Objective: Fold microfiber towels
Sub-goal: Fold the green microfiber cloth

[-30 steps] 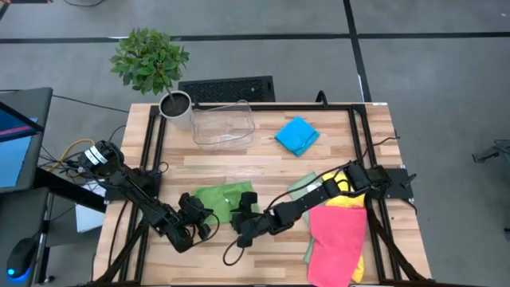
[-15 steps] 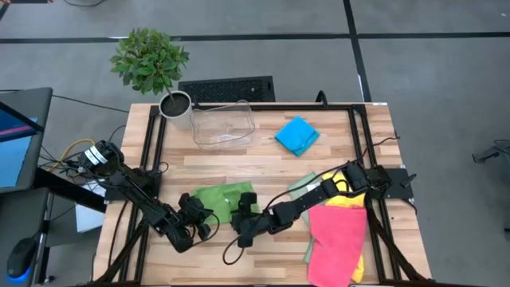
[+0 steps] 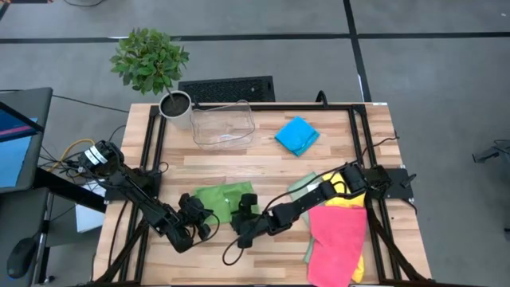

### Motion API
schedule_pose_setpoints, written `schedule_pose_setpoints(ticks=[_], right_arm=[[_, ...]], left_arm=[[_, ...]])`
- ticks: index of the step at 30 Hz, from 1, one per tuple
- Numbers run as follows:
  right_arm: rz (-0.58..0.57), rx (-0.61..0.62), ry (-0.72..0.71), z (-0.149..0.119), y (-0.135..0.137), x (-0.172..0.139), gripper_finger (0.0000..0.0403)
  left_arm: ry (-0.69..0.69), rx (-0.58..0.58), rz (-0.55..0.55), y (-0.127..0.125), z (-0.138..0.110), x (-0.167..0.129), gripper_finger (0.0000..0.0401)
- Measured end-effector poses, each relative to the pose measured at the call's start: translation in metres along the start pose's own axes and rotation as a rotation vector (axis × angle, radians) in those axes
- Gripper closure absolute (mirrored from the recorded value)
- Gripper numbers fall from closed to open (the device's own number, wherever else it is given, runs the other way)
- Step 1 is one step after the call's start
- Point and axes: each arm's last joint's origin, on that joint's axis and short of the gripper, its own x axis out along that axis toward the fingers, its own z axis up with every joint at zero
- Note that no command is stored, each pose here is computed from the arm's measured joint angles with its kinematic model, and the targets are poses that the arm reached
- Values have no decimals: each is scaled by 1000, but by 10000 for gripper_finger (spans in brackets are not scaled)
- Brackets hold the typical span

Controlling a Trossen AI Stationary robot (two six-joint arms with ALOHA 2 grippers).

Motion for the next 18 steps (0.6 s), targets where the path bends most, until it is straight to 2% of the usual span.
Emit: schedule_pose_setpoints(ticks=[4,12,14,18], right_arm=[[-32,-21,14,-2,0,-1,254],[-22,-28,0,1,1,-4,382],[-20,-31,1,1,1,-4,390],[-22,1,-4,7,-1,-11,368]], left_arm=[[7,0,-2,0,0,0,401],[7,-2,-3,0,0,0,401],[14,-2,-4,0,0,0,401],[24,0,-5,0,-1,0,401]])
